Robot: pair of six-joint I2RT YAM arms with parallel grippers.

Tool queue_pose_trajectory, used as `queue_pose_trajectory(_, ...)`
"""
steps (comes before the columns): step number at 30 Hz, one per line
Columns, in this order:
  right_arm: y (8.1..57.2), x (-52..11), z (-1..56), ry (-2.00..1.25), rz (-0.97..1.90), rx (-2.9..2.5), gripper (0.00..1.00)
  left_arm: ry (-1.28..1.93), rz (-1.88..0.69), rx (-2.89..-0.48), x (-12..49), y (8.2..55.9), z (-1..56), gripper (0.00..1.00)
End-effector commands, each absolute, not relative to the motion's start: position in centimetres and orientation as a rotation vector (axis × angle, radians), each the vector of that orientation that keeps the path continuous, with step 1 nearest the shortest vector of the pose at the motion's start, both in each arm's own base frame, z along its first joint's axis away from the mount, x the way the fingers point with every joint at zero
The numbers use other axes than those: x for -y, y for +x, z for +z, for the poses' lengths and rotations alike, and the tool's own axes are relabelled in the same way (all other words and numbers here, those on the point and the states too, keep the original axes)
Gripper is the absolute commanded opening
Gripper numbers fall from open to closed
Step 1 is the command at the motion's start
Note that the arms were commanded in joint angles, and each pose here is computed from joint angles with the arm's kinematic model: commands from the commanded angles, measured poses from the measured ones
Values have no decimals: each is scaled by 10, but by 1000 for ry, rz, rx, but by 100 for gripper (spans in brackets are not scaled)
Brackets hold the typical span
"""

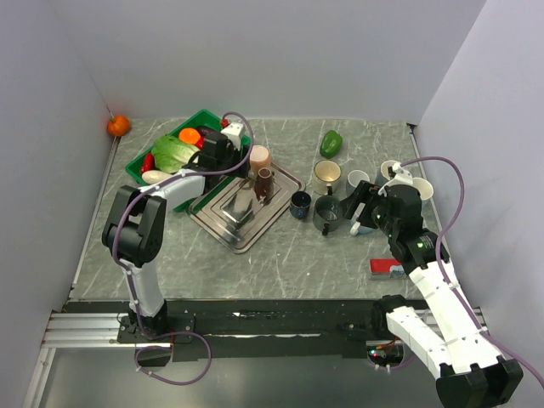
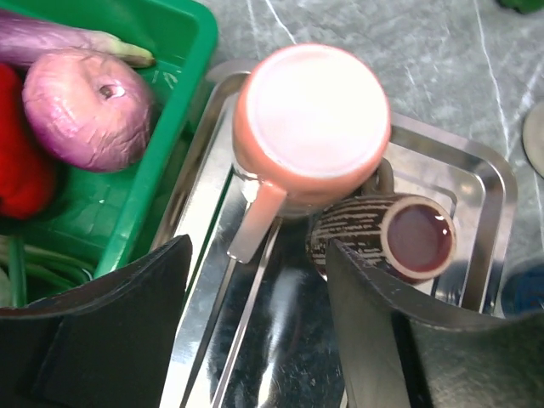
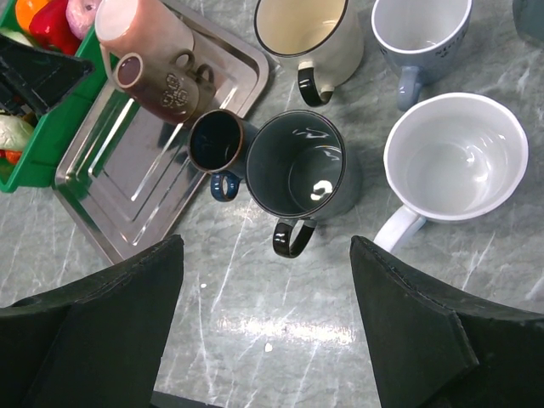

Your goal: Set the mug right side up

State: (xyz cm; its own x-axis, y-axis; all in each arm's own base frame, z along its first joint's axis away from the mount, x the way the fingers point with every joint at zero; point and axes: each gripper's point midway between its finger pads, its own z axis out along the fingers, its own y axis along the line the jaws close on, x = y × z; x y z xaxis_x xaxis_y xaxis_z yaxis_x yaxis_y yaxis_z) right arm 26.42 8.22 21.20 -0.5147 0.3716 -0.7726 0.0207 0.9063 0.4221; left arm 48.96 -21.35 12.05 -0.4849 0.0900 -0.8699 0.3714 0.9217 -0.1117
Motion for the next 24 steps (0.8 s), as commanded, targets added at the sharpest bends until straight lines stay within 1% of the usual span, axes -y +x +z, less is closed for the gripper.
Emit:
queue_pose_trajectory(1,268,-82,222,275,454,-2037,85,425,-398,-2039,227,495,132,72)
queue_pose_trajectory(3,268,-81,222,275,450,-2037,85,444,-399,-2051,230,498,126,74)
queue_pose_trajectory(6,268,-81,222,278,449,-2036,85,459,-398,-2063,233,502,118,75)
queue_pose_trajectory(11,268,-81,221,274,442,-2042,85,468,-390,-2084,236,511,109,72)
queue_pose_trajectory(14,268,-80,222,277,436,-2041,85,461,-372,-2100,235,515,100,66)
queue_pose_trajectory(15,268,-80,222,276,436,-2039,85,457,-374,-2095,235,516,100,61)
queue_pose_trajectory(17,268,-80,221,277,436,-2042,85,451,-376,-2089,235,516,100,58)
queue_pose_trajectory(18,268,-80,220,275,436,-2043,85,446,-375,-2077,235,518,103,54)
queue_pose_trajectory(23,269,-80,219,278,434,-2047,85,440,-377,-2058,236,518,109,46)
queue_pose_trajectory(24,269,-79,219,277,431,-2050,85,440,-375,-2058,236,519,109,41)
